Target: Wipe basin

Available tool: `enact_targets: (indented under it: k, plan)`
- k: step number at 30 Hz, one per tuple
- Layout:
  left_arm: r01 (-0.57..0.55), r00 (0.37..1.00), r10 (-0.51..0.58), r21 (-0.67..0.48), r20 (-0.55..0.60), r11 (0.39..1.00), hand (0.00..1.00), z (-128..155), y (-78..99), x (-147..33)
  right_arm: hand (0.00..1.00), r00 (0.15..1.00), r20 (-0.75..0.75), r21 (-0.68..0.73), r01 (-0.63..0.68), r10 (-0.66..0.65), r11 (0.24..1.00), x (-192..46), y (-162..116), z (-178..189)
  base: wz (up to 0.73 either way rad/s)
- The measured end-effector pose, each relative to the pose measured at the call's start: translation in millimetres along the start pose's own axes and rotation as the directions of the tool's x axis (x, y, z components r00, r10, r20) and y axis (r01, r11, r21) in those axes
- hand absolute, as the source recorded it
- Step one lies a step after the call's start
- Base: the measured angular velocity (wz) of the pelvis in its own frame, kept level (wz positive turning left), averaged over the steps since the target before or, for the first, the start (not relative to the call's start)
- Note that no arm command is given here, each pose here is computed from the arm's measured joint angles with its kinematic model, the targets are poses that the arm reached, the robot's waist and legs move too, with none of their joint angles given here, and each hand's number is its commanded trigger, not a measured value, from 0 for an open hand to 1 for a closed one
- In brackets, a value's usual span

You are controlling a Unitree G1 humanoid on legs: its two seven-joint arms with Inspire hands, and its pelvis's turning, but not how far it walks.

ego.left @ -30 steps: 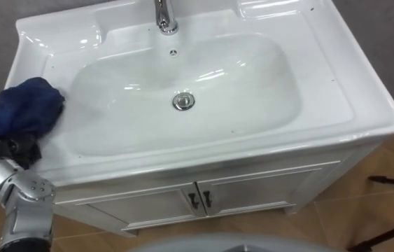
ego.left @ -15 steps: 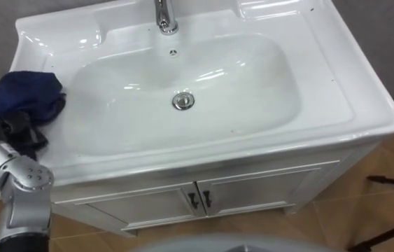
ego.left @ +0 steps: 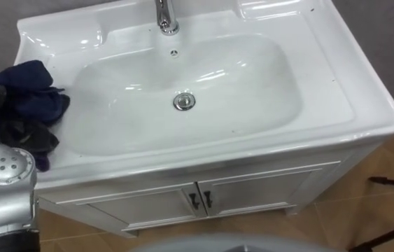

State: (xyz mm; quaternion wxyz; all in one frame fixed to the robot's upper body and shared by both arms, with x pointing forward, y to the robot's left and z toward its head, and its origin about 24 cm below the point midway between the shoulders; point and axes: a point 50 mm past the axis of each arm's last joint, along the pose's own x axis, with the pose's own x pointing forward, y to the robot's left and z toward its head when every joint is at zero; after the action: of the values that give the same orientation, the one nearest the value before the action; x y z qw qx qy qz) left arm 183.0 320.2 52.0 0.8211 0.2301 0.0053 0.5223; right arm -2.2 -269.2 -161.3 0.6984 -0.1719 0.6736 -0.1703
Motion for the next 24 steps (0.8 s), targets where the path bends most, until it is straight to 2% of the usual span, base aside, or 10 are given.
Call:
enact_targets:
  k: [13,24]
  plan:
    - [-0.116,0.992,0.119,-0.048,0.048,0.992,0.00,16,17.4,17.8,0.00,0.999,-0.035,-0.005,0.008,-0.008,1.000,-1,0,-12,-0.01]
    - [-0.301,0.953,0.301,-0.097,-0.011,0.949,0.00,12,55.3,35.9,0.00,0.999,-0.040,0.005,0.007,-0.007,1.000,-1,0,-10,0.00]
